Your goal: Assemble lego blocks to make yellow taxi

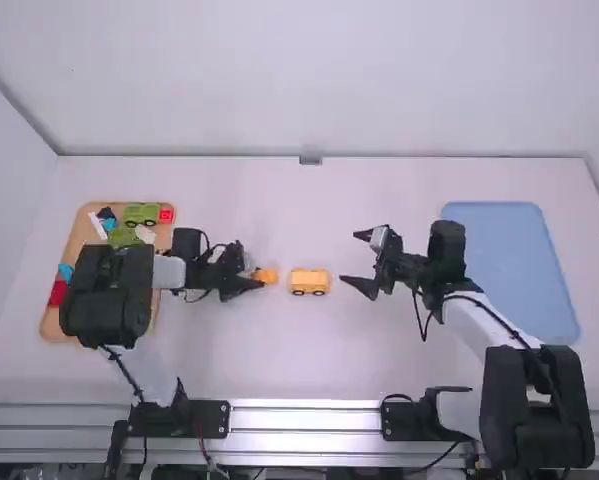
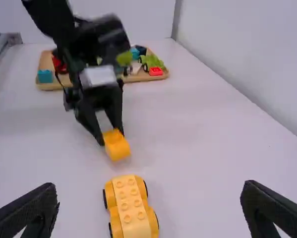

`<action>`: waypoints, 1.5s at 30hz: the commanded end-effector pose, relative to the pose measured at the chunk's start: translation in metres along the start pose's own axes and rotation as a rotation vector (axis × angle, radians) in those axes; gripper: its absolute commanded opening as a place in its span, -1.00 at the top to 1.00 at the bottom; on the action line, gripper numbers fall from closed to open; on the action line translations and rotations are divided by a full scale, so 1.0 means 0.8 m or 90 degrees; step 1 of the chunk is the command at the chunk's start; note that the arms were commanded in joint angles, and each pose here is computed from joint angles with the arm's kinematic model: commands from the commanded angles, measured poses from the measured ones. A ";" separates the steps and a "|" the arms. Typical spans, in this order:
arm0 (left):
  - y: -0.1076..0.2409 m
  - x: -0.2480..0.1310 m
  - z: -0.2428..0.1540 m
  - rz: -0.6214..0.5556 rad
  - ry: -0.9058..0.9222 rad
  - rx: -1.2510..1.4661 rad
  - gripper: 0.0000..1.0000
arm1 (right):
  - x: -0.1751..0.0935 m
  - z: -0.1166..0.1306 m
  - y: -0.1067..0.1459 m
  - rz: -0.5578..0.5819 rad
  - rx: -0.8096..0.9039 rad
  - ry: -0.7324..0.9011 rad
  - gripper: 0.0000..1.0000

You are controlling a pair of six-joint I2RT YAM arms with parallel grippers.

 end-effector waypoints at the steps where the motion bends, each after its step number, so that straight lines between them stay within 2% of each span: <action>1: -0.037 -0.007 0.006 -0.031 0.001 0.063 0.54 | 0.010 0.005 0.030 0.052 -0.026 0.024 -0.96; 8: -0.074 -0.019 0.006 -0.040 -0.003 0.105 0.56 | 0.047 0.014 0.080 0.093 -0.028 0.001 -0.97; 13: -0.090 -0.015 -0.001 -0.088 0.017 0.111 0.59 | 0.069 -0.005 0.105 0.059 -0.036 -0.045 -0.96; 18: -0.100 -0.004 -0.009 -0.099 0.041 0.125 0.62 | 0.095 -0.028 0.126 0.067 -0.010 -0.076 -0.97; 25: -0.105 0.014 -0.006 -0.062 0.039 0.108 0.69 | 0.128 -0.044 0.144 0.062 -0.022 -0.130 -0.97; 35: -0.106 0.020 -0.007 -0.058 0.042 0.110 0.68 | 0.150 -0.038 0.167 0.083 -0.022 -0.160 -0.98; 36: -0.104 0.020 -0.007 -0.058 0.040 0.109 0.73 | 0.150 -0.037 0.168 0.084 -0.021 -0.160 -1.00; 38: -0.102 0.021 -0.006 -0.056 0.041 0.105 0.75 | 0.148 -0.038 0.169 0.083 -0.019 -0.158 -0.94; 41: -0.096 0.028 -0.007 -0.057 0.046 0.103 0.78 | 0.146 -0.039 0.170 0.081 -0.035 -0.160 -0.71; 45: -0.087 0.035 -0.003 -0.058 0.042 0.072 0.78 | 0.146 -0.039 0.171 0.081 -0.036 -0.161 -0.63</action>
Point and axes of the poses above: each hand's point on the last joint's axis, 136 mm out from that joint toward the fingers, its own x axis out along the fingers, its own z axis along the line the jaws close on, y = z × x, the point moved 6 cm from there along -x, back along the fingers, and after that the axes turned 15 degrees about x, right-handed, at the moved point
